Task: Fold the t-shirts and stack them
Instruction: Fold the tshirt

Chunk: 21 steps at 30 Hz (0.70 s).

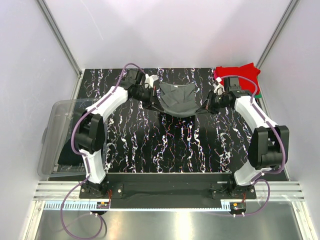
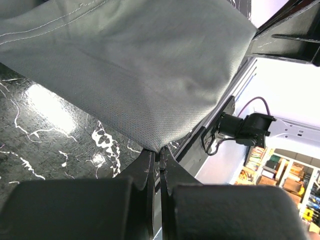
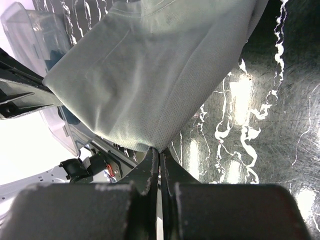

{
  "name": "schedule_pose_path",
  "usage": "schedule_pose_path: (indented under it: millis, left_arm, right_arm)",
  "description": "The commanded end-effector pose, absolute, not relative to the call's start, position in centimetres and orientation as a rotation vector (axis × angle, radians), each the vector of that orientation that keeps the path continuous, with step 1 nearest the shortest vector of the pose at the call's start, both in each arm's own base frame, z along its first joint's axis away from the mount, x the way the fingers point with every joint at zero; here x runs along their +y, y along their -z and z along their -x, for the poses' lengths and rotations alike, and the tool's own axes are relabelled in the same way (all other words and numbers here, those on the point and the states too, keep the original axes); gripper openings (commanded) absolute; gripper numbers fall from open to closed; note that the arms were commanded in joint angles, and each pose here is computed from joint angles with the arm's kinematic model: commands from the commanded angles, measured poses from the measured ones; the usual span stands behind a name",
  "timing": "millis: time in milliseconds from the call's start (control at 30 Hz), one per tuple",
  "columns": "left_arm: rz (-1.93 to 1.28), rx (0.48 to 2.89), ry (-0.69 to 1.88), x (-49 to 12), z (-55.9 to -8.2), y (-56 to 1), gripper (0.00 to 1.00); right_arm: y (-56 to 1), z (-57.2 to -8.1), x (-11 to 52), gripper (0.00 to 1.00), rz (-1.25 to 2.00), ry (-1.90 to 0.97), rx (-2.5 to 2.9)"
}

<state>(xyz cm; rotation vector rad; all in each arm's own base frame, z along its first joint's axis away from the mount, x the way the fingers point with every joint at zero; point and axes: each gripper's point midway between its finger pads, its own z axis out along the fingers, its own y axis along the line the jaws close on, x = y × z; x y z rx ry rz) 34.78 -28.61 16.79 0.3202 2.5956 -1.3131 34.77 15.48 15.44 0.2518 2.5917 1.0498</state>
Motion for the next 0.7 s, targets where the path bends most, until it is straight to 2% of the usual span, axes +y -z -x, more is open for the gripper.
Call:
schedule_pose_path:
  millis: [0,333,667]
  left_arm:
    - [-0.377,2.484,1.276,-28.4,-35.2,-20.6,0.0]
    - [-0.376,2.438,1.243,-28.4,-35.6,-22.2,0.0]
    - [-0.339,2.512,1.265,-28.5,-35.3,-19.2,0.0]
  right_arm:
    - [-19.2,-35.5,15.4,0.0,-0.219,-1.071,2.49]
    - [-20.5,-35.5,14.5,0.0,-0.222,-1.05,2.442]
    - [-17.8,-35.9,14.2,0.0,-0.254,-1.041,2.464]
